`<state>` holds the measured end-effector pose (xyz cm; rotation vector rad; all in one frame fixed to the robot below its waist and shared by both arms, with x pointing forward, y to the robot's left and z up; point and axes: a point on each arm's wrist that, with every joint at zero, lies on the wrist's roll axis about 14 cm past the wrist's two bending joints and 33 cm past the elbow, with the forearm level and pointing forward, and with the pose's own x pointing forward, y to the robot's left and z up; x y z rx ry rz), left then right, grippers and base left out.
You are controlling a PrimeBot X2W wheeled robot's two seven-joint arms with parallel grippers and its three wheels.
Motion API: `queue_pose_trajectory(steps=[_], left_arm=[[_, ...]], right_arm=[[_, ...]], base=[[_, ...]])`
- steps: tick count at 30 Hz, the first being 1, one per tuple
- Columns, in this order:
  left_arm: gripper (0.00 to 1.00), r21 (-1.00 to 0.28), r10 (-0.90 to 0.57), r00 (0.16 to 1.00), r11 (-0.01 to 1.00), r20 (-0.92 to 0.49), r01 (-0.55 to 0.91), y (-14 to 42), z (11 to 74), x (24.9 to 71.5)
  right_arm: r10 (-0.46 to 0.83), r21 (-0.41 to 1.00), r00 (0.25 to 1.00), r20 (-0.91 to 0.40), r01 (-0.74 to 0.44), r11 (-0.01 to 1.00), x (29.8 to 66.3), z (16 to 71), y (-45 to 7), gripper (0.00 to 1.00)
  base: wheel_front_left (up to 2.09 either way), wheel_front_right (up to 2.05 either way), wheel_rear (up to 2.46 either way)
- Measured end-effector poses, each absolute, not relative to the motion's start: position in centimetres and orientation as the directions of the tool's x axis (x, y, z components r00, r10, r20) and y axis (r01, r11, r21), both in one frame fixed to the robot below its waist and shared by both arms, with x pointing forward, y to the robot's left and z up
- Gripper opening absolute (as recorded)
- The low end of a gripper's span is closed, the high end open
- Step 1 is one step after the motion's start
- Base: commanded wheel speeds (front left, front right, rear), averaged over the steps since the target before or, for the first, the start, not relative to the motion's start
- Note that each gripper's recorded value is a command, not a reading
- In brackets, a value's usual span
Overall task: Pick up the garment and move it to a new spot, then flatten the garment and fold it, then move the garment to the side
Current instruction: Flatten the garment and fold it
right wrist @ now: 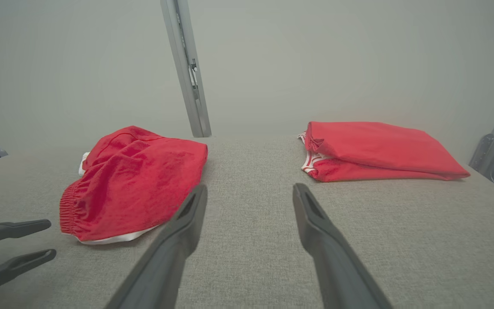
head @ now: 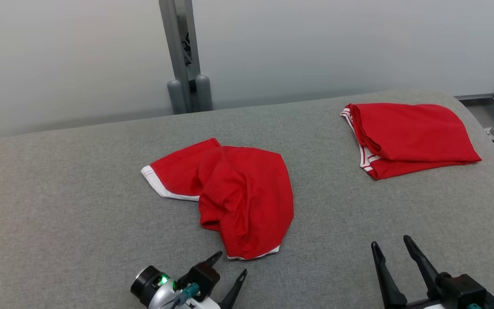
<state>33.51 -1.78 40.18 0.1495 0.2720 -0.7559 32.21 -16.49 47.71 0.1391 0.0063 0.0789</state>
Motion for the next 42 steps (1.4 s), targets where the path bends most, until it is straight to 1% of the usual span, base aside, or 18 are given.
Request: queue_pose_trajectory(steps=[8, 9, 10, 11, 12, 17, 19, 22, 27, 32, 33, 37, 42], left_arm=[[1.0, 0.03, -0.669, 0.663, 0.696, -0.336, 0.717, -2.7, 39.0, 35.4], [0.87, 0.029, -0.672, 0.656, 0.691, -0.344, 0.723, -2.9, 38.7, 35.4], [0.4, 0.029, -0.675, 0.649, 0.685, -0.352, 0.728, -3.0, 38.5, 35.4], [0.07, 0.03, -0.679, 0.638, 0.676, -0.364, 0.736, -3.1, 38.1, 35.3], [0.0, 0.031, -0.681, 0.626, 0.667, -0.38, 0.745, -3.1, 37.7, 35.2], [0.0, 0.004, -0.705, 0.603, 0.649, -0.374, 0.761, -4.0, 37.9, 35.1], [0.0, -0.015, -0.725, 0.603, 0.644, -0.332, 0.765, -4.9, 39.1, 35.2], [0.0, -0.103, -0.749, 0.62, 0.653, -0.235, 0.75, -6.3, 42.0, 35.7], [0.0, -0.225, -0.806, 0.583, 0.589, -0.103, 0.776, -9.9, 48.4, 36.2], [0.0, -0.275, -0.84, 0.542, 0.521, 0.003, 0.808, -12.0, 55.9, 37.7], [0.0, -0.288, -0.845, 0.533, 0.505, 0.024, 0.814, -12.3, 58.3, 38.5], [0.0, -0.31, -0.856, 0.517, 0.485, 0.023, 0.818, -12.8, 62.3, 39.8], [0.0, -0.336, -0.849, 0.525, 0.479, 0.057, 0.811, -13.4, 68.1, 40.7]], right_arm=[[0.06, 0.124, 0.998, -0.025, -0.057, 0.991, 33.0, 47.1, -17.1, 1.0], [0.055, 0.123, 0.998, -0.027, -0.051, 0.991, 33.1, 47.1, -17.3, 1.0], [0.049, 0.122, 0.998, -0.029, -0.045, 0.992, 33.1, 47.1, -17.5, 1.0], [0.043, 0.121, 0.999, -0.031, -0.039, 0.992, 33.1, 47.0, -17.7, 1.0], [0.039, 0.121, 0.999, -0.033, -0.035, 0.992, 33.1, 46.9, -17.8, 1.0], [0.022, 0.122, 0.999, -0.033, -0.018, 0.992, 32.8, 47.0, -18.3, 1.0], [0.017, 0.124, 0.999, -0.027, -0.013, 0.992, 32.7, 47.1, -18.4, 1.0], [0.01, 0.131, 1.0, -0.019, -0.008, 0.991, 32.4, 47.3, -18.6, 1.0], [0.009, 0.146, 1.0, -0.004, -0.009, 0.989, 31.7, 47.7, -18.5, 1.0], [0.006, 0.158, 1.0, 0.019, -0.009, 0.987, 31.1, 48.2, -18.5, 1.0], [-0.001, 0.164, 1.0, 0.027, -0.003, 0.986, 30.8, 48.4, -18.6, 1.0], [-0.015, 0.17, 0.999, 0.037, 0.008, 0.985, 30.3, 48.7, -18.9, 1.0], [-0.042, 0.177, 0.998, 0.051, 0.032, 0.984, 29.7, 49.0, -19.7, 1.0]], base=[[0.0, 0.0, 0.0], [0.0, 0.0, 0.0], [0.0, 0.0, 0.0], [0.0, 0.0, 0.0], [0.0, 0.0, 0.0], [0.0, 0.0, 0.0], [0.0, 0.0, 0.0], [0.0, 0.0, 0.0], [0.0, 0.0, 0.0], [0.0, 0.0, 0.0], [0.0, 0.0, 0.0], [0.0, 0.0, 0.0], [0.0, 0.0, 0.0]])
